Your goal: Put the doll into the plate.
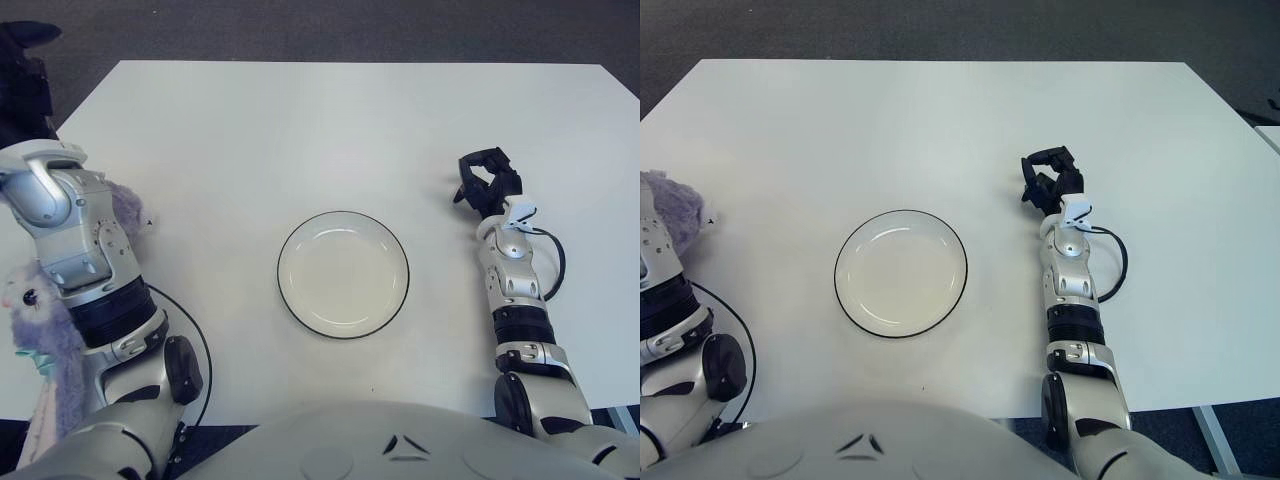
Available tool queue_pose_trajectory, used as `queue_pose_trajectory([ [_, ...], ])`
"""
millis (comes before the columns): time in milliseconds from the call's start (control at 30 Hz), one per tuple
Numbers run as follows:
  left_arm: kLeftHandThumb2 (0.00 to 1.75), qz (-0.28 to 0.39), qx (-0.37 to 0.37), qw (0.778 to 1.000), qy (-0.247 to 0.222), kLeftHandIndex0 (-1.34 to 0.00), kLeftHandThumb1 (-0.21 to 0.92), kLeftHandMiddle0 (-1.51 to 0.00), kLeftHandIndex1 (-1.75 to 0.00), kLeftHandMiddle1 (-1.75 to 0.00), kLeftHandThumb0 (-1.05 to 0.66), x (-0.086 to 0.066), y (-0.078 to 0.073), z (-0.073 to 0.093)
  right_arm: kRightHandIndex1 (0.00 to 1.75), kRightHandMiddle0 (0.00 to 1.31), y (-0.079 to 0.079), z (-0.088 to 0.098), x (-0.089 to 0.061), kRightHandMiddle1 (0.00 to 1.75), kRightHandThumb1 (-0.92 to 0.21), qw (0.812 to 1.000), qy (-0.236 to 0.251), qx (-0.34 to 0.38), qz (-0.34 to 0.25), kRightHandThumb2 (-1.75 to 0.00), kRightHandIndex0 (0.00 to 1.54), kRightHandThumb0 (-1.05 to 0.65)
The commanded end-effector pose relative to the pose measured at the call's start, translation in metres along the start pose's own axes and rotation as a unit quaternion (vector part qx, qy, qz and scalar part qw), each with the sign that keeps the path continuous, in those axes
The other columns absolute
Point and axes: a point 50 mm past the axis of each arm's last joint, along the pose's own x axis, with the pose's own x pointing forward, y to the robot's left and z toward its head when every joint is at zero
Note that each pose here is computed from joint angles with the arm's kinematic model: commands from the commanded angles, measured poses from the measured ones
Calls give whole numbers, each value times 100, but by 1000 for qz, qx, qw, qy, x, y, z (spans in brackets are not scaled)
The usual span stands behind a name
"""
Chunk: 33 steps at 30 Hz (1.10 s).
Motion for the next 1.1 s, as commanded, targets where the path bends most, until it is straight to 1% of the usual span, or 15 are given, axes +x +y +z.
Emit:
queue_pose_trajectory([
  [0, 42, 2, 1, 1000, -11, -31, 92, -63, -164, -144, -35, 1, -1, 0, 175, 34, -6, -36, -16, 161, -92, 996, 87, -12, -3, -38, 87, -35],
  [67, 42, 2, 1, 1000, -12, -31, 92, -63, -164, -144, -35, 0, -1, 0, 175, 34, -6, -36, -16, 161, -92, 996, 87, -12, -3, -38, 87, -35],
  [100, 42, -3, 21, 999, -36, -31, 92, -64, -164, -144, -35, -1, -2, 2, 175, 34, -5, -36, -16, 161, -92, 996, 88, -13, -3, -38, 87, -35],
  [133, 43, -9, 36, 998, -54, -30, 92, -63, -166, -148, -35, -3, -3, 3, 175, 34, -5, -36, -15, 161, -92, 996, 88, -13, -3, -38, 87, -35],
  [200, 47, -14, 51, 996, -73, -27, 92, -61, -169, -160, -35, -5, -5, 4, 175, 34, -4, -36, -15, 161, -92, 996, 89, -14, -3, -39, 87, -35],
  [333, 48, -14, 54, 995, -80, -25, 92, -60, -171, -166, -35, -6, -6, 3, 175, 34, -4, -36, -15, 161, -92, 996, 89, -14, -3, -39, 87, -35],
  [567, 49, -14, 55, 995, -84, -24, 92, -60, -172, -168, -35, -6, -6, 2, 175, 34, -4, -36, -15, 161, -92, 996, 89, -14, -3, -39, 87, -35],
  [600, 49, -18, 47, 997, -58, -24, 92, -60, -172, -168, -35, -6, -9, -4, 175, 34, -3, -33, -11, 161, -92, 997, 82, -8, -6, -39, 87, -35],
  [633, 48, -23, 41, 998, -33, -25, 92, -59, -171, -162, -35, -5, -12, -10, 175, 33, -2, -30, -7, 161, -92, 997, 73, -3, -9, -39, 87, -35],
  [700, 47, -30, 34, 999, -7, -25, 92, -59, -170, -153, -35, -5, -15, -16, 175, 33, -1, -26, -2, 161, -92, 998, 63, 2, -13, -39, 87, -35],
  [733, 46, -32, 36, 999, 0, -27, 92, -59, -169, -149, -35, -4, -14, -17, 175, 33, 0, -23, 0, 161, -92, 998, 58, 4, -14, -39, 87, -35],
  [833, 46, -36, 40, 998, 12, -27, 92, -59, -169, -144, -35, -2, -13, -20, 175, 33, 2, -16, 6, 161, -92, 999, 45, 7, -14, -39, 87, -35],
  [1067, 46, -37, 40, 998, 16, -27, 92, -58, -168, -142, -35, -2, -13, -20, 175, 33, 2, -16, 7, 161, -92, 999, 43, 7, -14, -39, 87, -35],
])
